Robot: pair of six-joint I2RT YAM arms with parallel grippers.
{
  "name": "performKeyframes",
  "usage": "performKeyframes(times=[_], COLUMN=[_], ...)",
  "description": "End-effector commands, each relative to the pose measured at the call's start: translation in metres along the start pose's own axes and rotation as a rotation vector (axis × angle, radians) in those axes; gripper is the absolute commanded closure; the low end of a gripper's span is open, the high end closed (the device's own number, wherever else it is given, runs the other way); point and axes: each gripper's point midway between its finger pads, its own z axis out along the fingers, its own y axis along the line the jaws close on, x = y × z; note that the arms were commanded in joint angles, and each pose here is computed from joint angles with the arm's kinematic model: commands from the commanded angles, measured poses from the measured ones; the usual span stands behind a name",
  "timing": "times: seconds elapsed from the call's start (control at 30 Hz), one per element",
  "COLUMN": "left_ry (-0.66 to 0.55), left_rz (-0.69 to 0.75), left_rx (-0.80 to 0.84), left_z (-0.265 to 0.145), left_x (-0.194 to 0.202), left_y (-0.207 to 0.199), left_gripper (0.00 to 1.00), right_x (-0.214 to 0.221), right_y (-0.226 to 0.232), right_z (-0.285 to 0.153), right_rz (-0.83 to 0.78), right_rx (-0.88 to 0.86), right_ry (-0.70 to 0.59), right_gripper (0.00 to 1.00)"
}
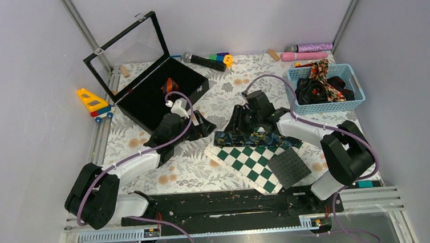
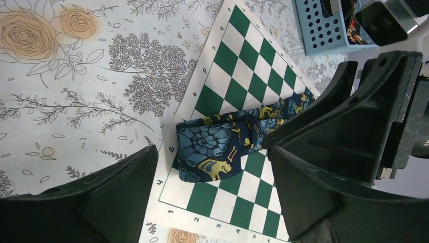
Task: Roll the ties
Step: Roll the tie at the center of the board.
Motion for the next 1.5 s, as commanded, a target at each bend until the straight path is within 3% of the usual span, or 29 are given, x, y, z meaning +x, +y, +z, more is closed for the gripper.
performKeyframes(times=[0.0, 0.93, 1.47], left_ry=[-0.023, 0.094, 0.121], left_rz=[0.021, -0.047, -0.064], left_rx=[0.101, 0.113, 0.148], left_z=[0.005, 0.036, 0.047], left_x=[-0.006, 0.04, 0.048], left_y=[-0.017, 0.009, 0.003], left_gripper=[0.16, 0.26, 0.28], right_x=[-0.007, 0.009, 0.014], right_y=[-0.002, -0.04, -0.051], right_z=[0.01, 0.034, 0.035], right_rz=[0.004, 0.051, 0.049], right_rx=[0.009, 0.127, 0.169], right_ry=[-0.038, 0.013, 0.034], right_gripper=[0.52, 0.65, 0.65])
